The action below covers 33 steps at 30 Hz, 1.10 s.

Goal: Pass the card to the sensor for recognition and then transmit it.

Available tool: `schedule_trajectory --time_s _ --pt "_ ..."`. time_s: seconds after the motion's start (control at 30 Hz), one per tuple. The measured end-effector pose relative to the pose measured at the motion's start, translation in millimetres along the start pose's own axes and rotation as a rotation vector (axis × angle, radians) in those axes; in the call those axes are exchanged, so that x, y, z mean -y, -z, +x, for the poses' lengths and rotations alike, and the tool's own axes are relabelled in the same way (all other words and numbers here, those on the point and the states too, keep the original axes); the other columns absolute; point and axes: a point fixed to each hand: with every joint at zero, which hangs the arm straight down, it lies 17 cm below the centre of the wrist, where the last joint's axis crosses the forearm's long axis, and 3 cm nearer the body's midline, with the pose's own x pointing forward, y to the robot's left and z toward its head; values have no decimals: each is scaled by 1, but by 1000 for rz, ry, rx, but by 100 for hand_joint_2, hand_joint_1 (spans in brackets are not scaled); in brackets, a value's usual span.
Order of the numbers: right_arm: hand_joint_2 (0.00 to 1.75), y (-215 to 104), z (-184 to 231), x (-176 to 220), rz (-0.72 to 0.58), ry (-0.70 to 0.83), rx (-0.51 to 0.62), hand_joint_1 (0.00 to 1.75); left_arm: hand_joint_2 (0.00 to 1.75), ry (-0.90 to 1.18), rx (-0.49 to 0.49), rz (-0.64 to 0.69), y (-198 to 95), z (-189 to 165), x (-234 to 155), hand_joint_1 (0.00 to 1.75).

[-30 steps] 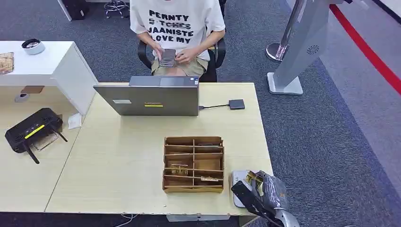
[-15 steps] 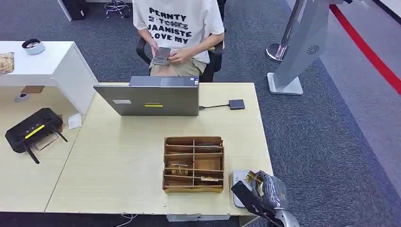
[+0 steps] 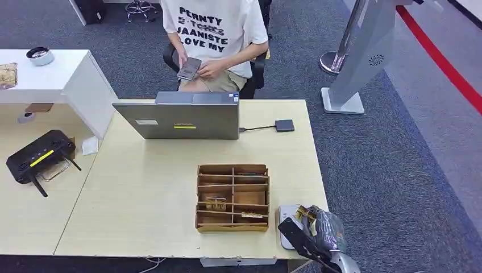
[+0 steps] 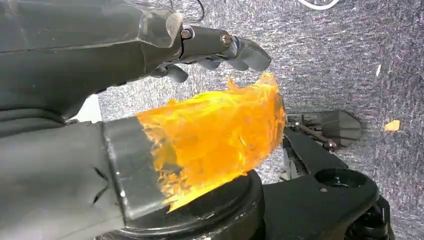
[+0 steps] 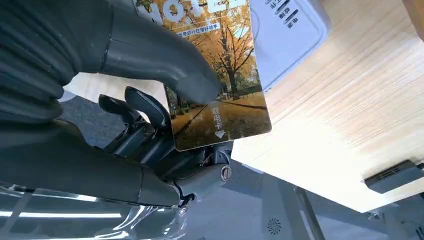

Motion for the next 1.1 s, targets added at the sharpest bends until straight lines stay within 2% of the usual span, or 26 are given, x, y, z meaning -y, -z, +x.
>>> schedule_trajectory --time_s 1.1 --pt "175 0 0 1 -7 -4 3 175 0 1 -1 0 0 0 0 0"
